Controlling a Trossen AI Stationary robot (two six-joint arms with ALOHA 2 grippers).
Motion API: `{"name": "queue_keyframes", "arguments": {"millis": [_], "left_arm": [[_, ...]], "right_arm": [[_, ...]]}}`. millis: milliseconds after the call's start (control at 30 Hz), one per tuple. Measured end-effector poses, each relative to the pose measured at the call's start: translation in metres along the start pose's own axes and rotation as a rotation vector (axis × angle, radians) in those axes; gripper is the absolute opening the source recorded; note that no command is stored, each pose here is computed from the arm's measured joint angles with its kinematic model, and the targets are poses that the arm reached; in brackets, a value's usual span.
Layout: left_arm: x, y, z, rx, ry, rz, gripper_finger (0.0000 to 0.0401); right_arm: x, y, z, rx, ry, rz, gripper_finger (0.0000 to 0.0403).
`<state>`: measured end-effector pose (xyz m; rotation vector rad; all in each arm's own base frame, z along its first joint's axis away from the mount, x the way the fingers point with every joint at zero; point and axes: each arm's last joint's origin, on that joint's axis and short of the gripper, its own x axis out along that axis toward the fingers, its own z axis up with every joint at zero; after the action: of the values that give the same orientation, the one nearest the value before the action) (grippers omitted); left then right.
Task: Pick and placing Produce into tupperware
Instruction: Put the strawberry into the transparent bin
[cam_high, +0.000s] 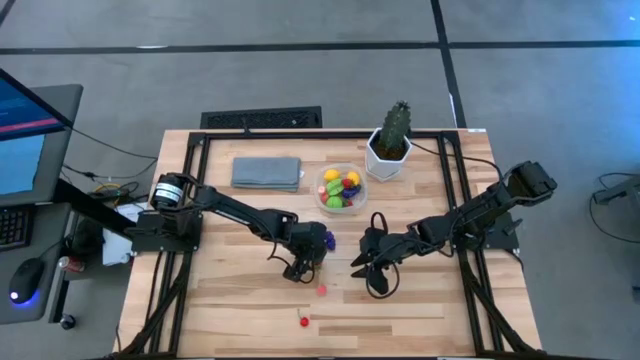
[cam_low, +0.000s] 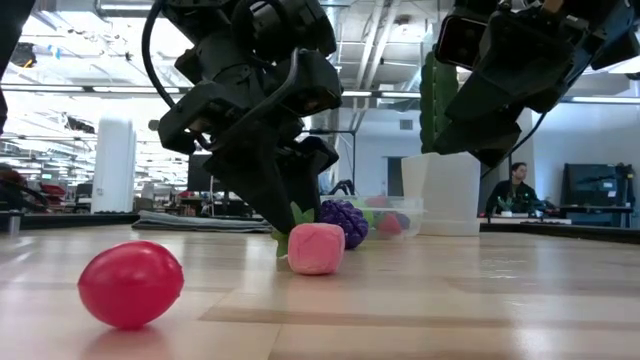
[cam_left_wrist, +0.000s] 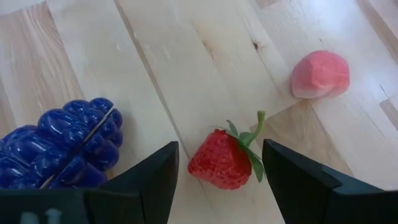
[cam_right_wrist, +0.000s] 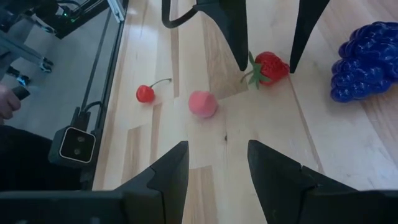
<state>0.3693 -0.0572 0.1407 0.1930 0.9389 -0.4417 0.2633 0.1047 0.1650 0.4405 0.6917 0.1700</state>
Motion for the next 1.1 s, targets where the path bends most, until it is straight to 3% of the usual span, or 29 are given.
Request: {"name": "queue_keyframes", "arguments": {"millis": [233, 933, 1100], "left_arm": [[0.0, 0.0, 0.0, 0.014, 0.0, 0.001, 0.0202], [0.018, -0.002, -0.004, -0.004, 0.004, -0.043, 0.02], [0.018, -0.002, -0.005, -0.005, 0.014, -0.027, 0.0175]], "right_arm": [[0.0, 0.0, 0.0, 0.0, 0.0, -0.001, 0.0187], [0.0, 0.0, -0.003, 0.018, 0.02, -0.01, 0.0187], [0.0, 0.0, -0.003, 0.017, 0.019, -0.012, 0.0187]]}}
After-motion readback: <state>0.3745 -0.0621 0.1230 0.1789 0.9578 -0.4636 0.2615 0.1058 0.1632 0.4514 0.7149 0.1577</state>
